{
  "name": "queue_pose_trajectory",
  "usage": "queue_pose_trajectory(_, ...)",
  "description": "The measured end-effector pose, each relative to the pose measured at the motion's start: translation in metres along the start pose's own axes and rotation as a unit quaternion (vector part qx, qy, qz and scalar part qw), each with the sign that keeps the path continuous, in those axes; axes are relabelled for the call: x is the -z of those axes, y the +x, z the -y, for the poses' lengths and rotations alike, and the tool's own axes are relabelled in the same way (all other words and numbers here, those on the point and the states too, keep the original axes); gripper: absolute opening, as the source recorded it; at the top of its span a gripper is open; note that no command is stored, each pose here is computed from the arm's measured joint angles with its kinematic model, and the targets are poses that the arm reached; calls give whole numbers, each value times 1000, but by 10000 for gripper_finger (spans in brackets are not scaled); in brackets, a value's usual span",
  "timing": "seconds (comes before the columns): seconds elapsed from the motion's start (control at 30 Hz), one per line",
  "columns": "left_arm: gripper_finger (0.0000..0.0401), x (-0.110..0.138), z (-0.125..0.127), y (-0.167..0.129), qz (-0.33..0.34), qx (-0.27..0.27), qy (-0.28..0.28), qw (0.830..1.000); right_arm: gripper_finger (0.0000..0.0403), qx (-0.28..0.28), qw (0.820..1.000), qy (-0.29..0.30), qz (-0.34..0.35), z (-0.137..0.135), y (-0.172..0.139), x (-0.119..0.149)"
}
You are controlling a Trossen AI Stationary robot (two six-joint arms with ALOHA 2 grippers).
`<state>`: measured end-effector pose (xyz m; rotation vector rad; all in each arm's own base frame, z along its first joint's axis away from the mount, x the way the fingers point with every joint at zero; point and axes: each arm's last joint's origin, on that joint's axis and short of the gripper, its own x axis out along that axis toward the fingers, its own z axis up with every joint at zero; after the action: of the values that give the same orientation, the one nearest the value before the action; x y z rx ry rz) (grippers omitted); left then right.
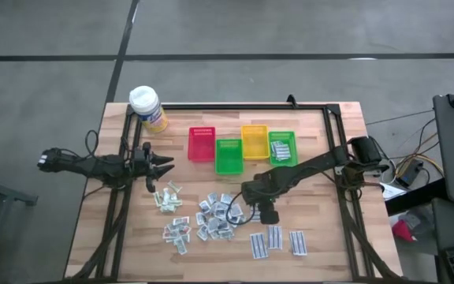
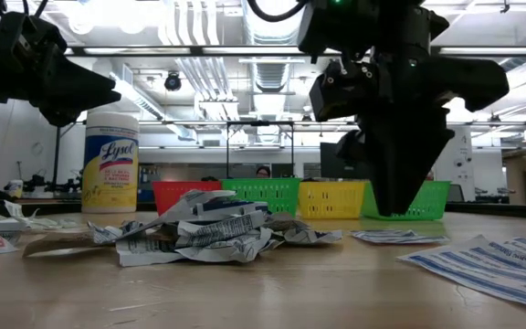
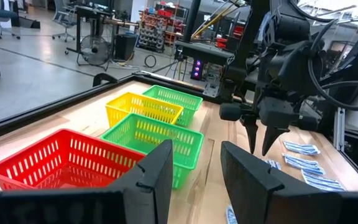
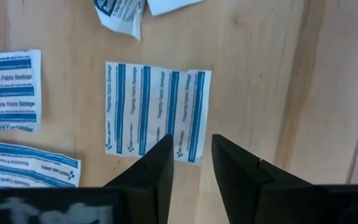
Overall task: Pick & Place First Aid Supplies
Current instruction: Put the blue bandage into the right green basket
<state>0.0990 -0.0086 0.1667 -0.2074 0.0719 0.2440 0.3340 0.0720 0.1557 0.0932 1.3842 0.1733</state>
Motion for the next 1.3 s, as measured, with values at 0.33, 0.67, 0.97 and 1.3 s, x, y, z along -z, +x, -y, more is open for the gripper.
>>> queue_pose_trajectory(0.33, 131, 0, 0, 0, 0, 0, 0, 1000, 114, 1, 1000, 2, -4, 1, 3, 3)
queue_pose_trajectory(0.67, 131, 0, 0, 0, 0, 0, 0, 1000, 109, 1, 1000, 10, 18, 4, 15, 9)
queue_pose_trajectory(0.97, 131, 0, 0, 0, 0, 0, 0, 1000, 93, 23, 999, 31, 23, 8, 23, 18)
queue_pose_trajectory(1.3, 131, 0, 0, 0, 0, 0, 0, 1000, 48, 28, 999, 32, 22, 9, 26, 20)
